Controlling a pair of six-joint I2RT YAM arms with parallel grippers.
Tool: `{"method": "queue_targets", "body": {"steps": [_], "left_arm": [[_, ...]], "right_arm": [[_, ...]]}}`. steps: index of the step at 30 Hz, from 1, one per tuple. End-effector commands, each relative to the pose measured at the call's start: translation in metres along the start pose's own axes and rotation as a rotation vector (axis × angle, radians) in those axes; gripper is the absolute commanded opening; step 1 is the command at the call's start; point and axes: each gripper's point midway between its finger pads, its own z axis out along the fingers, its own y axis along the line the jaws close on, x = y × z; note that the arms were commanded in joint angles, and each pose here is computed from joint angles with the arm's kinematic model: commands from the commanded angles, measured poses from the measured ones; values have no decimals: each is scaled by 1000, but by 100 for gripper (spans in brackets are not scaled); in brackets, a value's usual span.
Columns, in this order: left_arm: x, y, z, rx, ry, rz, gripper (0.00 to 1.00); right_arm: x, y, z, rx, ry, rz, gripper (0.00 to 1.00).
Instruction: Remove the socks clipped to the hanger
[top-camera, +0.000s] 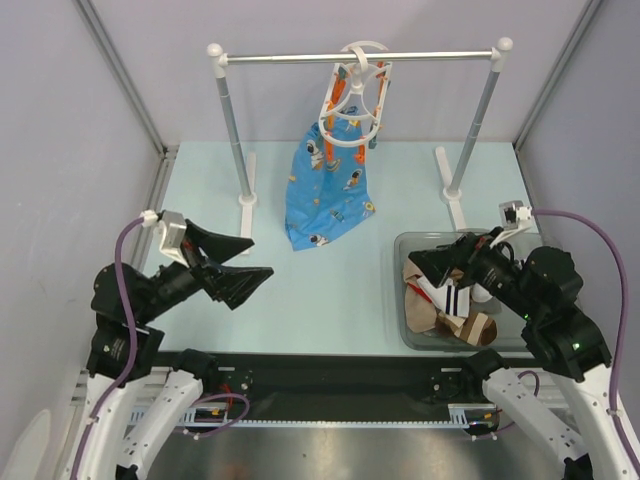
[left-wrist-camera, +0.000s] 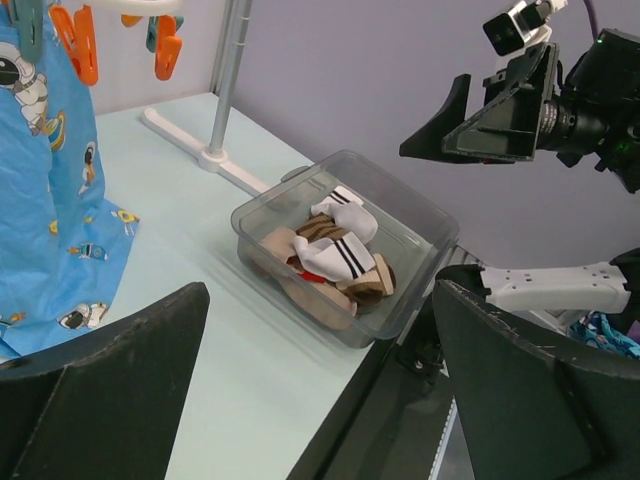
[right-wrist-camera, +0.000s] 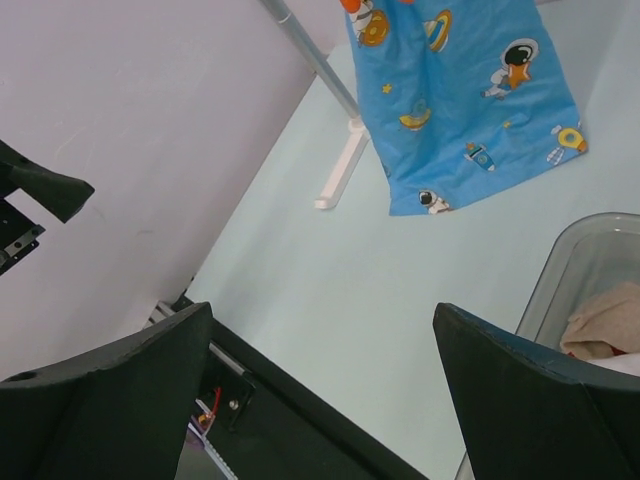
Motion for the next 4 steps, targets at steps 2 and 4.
{"method": "queue_targets", "body": {"steps": [2,4], "left_arm": [[-6,-9,-6,7,-11,25,100],[-4,-5,-7,-9,-14,30,100]], "right_arm": [[-4,12,1,-73,-30,-7,100],[-1,9,4,-70,-27,-4,100]]}}
